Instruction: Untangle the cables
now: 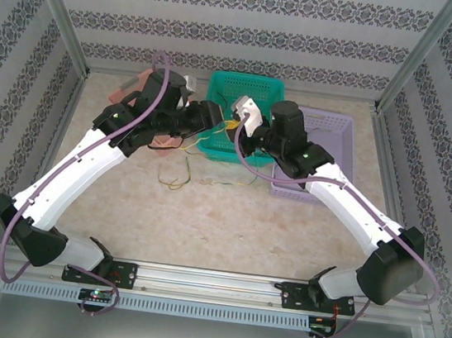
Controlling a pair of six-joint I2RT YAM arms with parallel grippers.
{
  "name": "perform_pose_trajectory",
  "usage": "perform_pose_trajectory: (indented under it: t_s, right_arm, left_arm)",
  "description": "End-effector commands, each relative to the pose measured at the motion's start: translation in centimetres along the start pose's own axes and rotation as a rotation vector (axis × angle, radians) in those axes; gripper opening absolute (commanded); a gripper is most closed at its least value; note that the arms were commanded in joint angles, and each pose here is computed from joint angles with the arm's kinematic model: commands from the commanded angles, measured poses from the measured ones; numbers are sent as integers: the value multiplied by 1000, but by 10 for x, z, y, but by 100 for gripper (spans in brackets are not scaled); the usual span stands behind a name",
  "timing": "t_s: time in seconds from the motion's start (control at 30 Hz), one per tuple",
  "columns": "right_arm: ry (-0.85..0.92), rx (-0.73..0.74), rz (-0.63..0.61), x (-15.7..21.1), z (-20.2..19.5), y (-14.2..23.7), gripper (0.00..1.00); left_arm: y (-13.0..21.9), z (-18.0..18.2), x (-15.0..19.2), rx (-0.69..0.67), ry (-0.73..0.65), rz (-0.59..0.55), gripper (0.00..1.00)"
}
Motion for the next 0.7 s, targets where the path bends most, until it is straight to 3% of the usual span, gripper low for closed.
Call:
perform_pose_trajectory:
  t_s: [0.0, 0.2, 0.67]
  right_arm:
    - [-36, -52, -10, -11, 6, 2, 0]
    - [-55, -64, -8, -11, 7, 2, 0]
    - [-42, -77, -18, -9, 12, 6, 0]
  left_arm:
    - [-9, -14, 3, 51, -31, 23, 45]
    - [-23, -18, 5, 61, -36, 38, 41]
    - [-35, -16, 14, 46, -40, 61, 19]
Point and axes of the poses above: each hand's point on the last joint's axis, 136 mm out from that joint toward the fingers, its own y axis back along the fingers, its own z axis along the line the jaws close on, x = y × z, the point moved 1 cm from there along y, back along the fingers, and after that the axes turned 8 degrees about -y, right-handed, at the moved point
